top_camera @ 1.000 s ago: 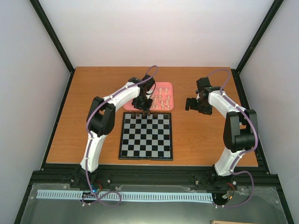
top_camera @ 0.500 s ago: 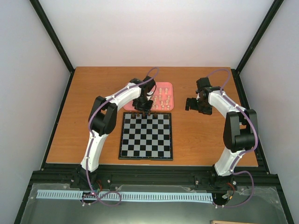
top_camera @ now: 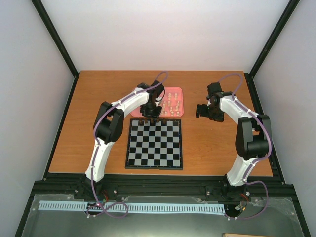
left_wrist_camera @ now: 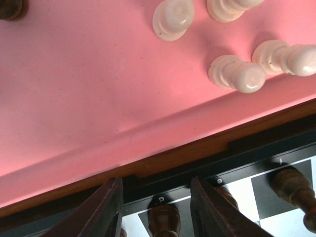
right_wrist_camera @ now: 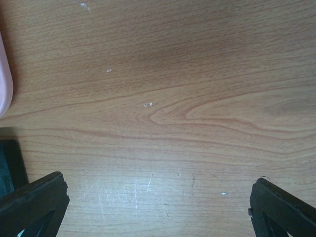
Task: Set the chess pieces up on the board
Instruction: Adjust the chess piece on the chessboard.
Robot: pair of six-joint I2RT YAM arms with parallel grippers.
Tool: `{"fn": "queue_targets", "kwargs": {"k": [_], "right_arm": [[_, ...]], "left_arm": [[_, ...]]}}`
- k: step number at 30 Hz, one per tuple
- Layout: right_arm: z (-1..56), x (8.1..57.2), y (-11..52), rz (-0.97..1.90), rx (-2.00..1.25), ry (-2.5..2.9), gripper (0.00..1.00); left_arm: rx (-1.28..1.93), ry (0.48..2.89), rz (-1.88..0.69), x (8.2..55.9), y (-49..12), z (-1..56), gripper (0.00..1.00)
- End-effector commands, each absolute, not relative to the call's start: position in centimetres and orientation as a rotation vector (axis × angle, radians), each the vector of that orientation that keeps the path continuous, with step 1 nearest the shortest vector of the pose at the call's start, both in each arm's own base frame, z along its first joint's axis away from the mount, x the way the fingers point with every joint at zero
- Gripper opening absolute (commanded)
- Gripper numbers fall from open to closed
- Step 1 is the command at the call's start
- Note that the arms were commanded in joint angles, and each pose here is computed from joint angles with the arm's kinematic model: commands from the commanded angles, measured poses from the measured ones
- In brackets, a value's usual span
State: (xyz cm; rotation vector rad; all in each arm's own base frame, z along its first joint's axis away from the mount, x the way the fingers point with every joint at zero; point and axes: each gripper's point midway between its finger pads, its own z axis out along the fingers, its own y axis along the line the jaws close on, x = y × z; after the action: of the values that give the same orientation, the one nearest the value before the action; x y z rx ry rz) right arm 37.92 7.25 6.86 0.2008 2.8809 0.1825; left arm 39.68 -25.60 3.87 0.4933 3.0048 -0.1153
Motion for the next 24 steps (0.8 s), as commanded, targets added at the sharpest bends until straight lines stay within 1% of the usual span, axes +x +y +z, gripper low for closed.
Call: {"fn": "queue_targets", "kwargs": {"k": [1,14,19,24], "right_arm": [[7.0,38.4,7.8,0.197,0.188,2.872,1.00],[6.8,38.3,7.8,0.199,0.190,2.876,1.00],[6.8,38.3,7.8,0.198,0.189,2.878,1.00],[6.8,38.3,7.8,0.196,0.188,2.878,1.00]], "left_arm": [[0.519,2.984,-0.144,39.8,-26.0,4.4,0.41],[0.518,2.987,-0.139,39.7,-25.8,4.3,0.41],[0.515,2.973,-0.119,40.3,-25.9,4.5,0.44],[0.507,2.948,-0.119,41.2,-26.2,5.4,0.44]]}}
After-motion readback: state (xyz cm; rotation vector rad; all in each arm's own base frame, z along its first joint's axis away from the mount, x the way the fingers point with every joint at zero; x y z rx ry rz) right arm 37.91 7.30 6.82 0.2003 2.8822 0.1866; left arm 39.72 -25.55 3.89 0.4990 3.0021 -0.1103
